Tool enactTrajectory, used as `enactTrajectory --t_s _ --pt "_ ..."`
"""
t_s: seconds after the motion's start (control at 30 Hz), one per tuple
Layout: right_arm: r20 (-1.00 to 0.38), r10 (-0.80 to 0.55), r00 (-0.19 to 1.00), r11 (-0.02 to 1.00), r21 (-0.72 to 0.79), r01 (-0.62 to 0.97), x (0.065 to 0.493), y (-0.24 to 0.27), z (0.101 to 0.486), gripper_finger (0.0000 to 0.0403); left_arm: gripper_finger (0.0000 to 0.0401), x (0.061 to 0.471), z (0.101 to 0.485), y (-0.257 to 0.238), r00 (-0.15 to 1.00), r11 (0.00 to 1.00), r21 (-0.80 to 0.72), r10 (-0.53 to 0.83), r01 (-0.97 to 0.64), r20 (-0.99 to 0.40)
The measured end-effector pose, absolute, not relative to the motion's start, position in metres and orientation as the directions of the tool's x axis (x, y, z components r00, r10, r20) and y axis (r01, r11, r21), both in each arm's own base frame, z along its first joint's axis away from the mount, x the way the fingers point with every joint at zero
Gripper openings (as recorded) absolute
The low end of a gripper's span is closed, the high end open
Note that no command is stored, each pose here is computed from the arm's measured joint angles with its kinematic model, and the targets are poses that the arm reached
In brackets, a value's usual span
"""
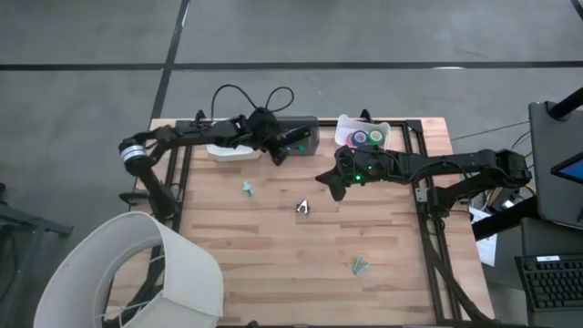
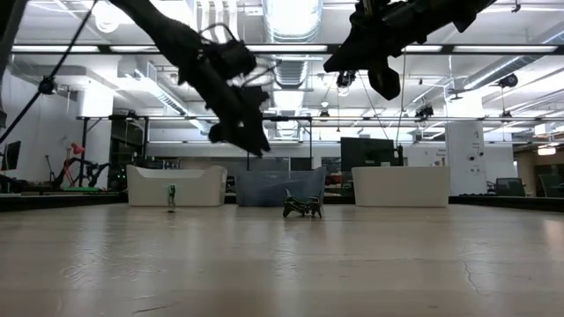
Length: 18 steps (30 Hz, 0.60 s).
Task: Pick and place Stapler, Stapler remover, tape
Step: Put the top light blue staple remover into the left white bin
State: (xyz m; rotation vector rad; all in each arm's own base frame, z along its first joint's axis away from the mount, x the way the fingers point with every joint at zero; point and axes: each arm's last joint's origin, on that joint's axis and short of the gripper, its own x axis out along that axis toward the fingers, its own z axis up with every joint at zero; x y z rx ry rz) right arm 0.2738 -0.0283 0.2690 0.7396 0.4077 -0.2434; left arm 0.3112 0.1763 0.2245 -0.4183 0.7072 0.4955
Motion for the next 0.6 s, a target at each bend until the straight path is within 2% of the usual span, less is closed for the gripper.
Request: enactTrajectory --t_s 0.17,0.33,0.47,0.6 --pt "-0.439 -0.072 0.896 0.714 0.604 0.353 0.274 -0.028 0.269 0.0008 0.0155 0.296 0.257 0.144 0.719 0.941 -0.158 0.112 -0.298 -0.686" --pt "-0.439 -0.078 0.895 0.715 0.601 0.357 0.274 -0.029 0.269 0.0008 0.0152 0.269 0.272 0.108 0.651 0.995 -0.032 0.040 -0.098 -0.758" --pt "-0.439 -0.103 0.893 0.715 0.591 0.373 0.274 -0.029 0.269 0.0008 0.0152 0.248 0.268 0.087 0.584 0.999 -0.027 0.000 -0.037 -0.812" --pt "-0.439 -0.103 0.893 0.715 0.591 0.373 0.274 -0.029 0.269 0.0008 0.0151 0.231 0.255 0.070 0.524 0.998 -0.036 -0.001 -0.057 -0.852"
